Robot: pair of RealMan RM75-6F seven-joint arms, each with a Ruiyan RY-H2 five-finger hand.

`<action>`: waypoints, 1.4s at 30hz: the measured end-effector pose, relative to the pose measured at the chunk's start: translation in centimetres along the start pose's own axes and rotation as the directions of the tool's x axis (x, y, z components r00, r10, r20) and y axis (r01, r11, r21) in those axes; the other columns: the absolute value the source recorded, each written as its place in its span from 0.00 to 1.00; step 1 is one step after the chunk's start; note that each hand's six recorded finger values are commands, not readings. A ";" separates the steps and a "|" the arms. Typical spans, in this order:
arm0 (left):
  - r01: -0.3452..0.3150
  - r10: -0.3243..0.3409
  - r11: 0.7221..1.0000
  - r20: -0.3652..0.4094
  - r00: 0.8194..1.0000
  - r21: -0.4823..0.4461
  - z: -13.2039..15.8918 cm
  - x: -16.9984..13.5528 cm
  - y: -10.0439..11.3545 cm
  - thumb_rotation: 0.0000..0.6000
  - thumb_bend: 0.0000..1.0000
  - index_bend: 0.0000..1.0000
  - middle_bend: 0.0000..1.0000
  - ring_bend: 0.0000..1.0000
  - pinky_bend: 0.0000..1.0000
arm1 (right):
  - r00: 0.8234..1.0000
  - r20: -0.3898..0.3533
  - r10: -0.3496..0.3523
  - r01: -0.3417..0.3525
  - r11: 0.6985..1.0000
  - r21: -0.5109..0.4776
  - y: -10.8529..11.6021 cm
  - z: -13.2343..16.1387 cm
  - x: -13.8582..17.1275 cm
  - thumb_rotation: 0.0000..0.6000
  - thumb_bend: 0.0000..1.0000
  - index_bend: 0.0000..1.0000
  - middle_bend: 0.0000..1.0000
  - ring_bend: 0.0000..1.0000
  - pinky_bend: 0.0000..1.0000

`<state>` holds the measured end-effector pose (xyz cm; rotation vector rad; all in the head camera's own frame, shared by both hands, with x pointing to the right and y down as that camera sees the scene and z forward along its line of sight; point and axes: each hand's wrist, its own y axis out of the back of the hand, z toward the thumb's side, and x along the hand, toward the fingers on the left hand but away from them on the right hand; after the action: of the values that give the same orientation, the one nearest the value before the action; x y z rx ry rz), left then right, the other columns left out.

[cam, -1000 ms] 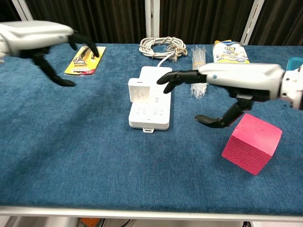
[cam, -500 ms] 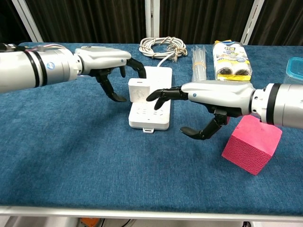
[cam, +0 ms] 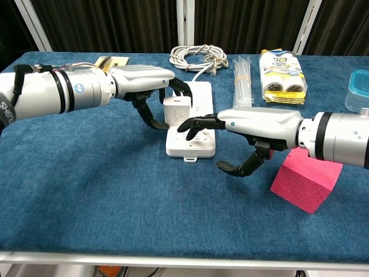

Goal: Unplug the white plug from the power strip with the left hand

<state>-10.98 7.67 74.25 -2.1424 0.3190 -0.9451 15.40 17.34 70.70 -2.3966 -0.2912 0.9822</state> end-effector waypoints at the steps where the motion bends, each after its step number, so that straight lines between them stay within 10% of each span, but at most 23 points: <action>1: -0.005 0.005 1.000 0.004 1.000 -0.001 0.1 0.0 0.1 1.00 0.26 0.30 0.26 0.19 0.37 | 1.000 -0.001 0.000 0.000 1.000 -0.001 0.0 0.0 -0.1 1.00 0.46 0.10 0.14 0.00 0.00; 42: -0.090 0.091 0.996 0.063 0.994 -0.016 0.5 1.6 0.7 1.00 0.49 0.59 0.64 0.58 0.63 | 1.000 0.010 0.029 -0.029 1.000 0.005 -0.7 -0.4 -0.7 1.00 0.55 0.10 0.15 0.00 0.00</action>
<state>-9.46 6.73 74.33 -2.1466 0.3882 -0.8233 15.15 17.49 71.70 -2.3980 -0.2580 1.0066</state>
